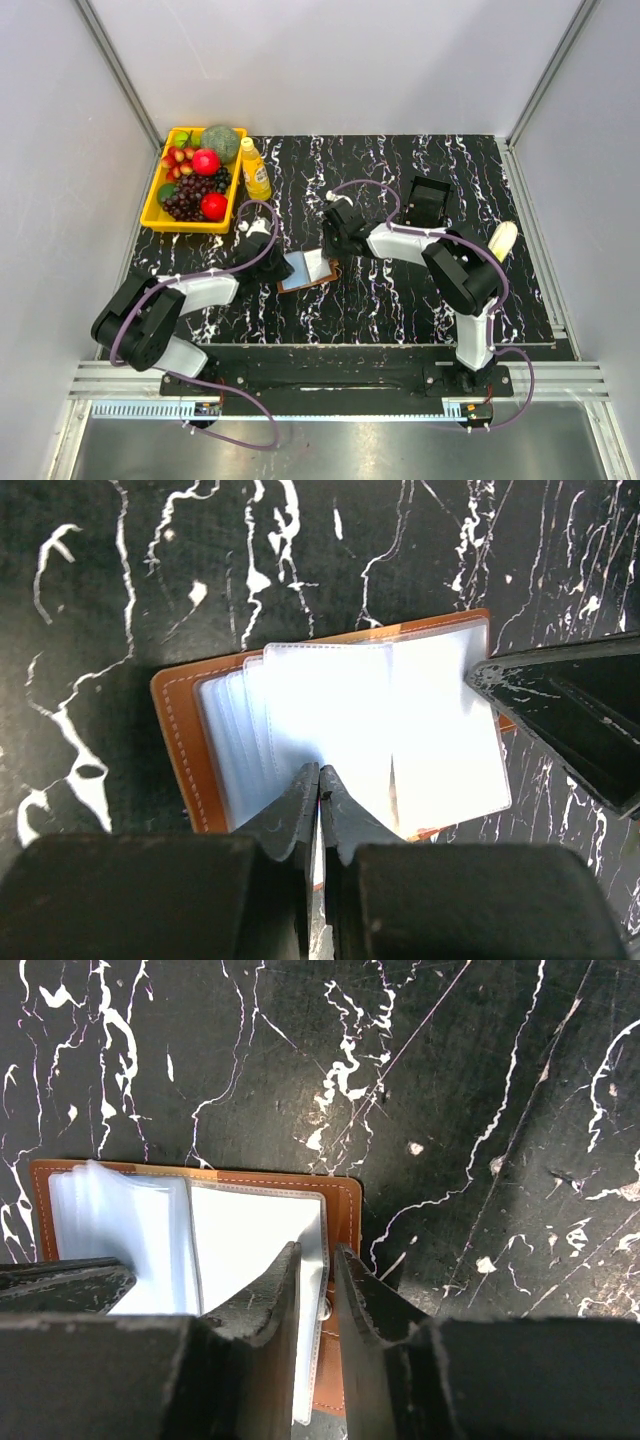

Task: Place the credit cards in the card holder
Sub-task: Open the card holder at the center of the board.

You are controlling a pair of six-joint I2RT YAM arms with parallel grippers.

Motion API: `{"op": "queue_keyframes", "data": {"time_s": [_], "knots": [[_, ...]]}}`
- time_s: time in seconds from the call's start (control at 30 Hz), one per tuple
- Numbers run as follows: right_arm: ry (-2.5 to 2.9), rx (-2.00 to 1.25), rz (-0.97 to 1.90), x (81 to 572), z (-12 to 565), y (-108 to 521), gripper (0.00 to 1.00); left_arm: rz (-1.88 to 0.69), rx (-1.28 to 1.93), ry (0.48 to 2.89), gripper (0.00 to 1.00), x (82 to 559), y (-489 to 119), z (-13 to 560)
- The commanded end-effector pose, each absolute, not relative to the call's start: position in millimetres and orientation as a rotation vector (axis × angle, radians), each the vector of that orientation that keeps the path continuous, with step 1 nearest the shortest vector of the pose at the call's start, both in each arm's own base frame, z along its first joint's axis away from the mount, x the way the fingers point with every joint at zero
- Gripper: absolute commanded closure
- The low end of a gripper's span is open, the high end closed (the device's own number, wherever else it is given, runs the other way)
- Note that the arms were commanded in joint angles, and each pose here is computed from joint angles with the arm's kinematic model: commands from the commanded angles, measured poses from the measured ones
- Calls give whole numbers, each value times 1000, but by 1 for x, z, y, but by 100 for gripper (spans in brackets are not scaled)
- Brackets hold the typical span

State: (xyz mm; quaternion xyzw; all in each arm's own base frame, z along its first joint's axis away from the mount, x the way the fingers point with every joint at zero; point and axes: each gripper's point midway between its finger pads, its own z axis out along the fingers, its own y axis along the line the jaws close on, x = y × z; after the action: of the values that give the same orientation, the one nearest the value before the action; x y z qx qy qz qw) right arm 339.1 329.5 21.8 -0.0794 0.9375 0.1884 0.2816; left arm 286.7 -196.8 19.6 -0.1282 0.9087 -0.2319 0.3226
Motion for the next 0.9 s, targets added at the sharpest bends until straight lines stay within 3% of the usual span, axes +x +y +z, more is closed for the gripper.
{"op": "queue_keyframes", "data": {"time_s": [0.0,0.13,0.37,0.57,0.73,0.87], "knots": [[2662,-259,326,318,-21,294,74,-307,-398,2622,93,230,-147,-29],[2670,-257,316,315,-23,290,75,-266,-425,2650,100,226,-142,-35],[2599,-276,415,317,10,300,73,-237,-443,2640,99,226,-140,-22],[2413,-250,566,333,94,314,66,-368,-372,2443,64,254,-151,46],[2284,-168,545,356,146,285,63,-360,-307,2370,60,267,-151,86],[2260,-29,379,381,152,211,60,-416,-274,2290,55,271,-154,117]]}}
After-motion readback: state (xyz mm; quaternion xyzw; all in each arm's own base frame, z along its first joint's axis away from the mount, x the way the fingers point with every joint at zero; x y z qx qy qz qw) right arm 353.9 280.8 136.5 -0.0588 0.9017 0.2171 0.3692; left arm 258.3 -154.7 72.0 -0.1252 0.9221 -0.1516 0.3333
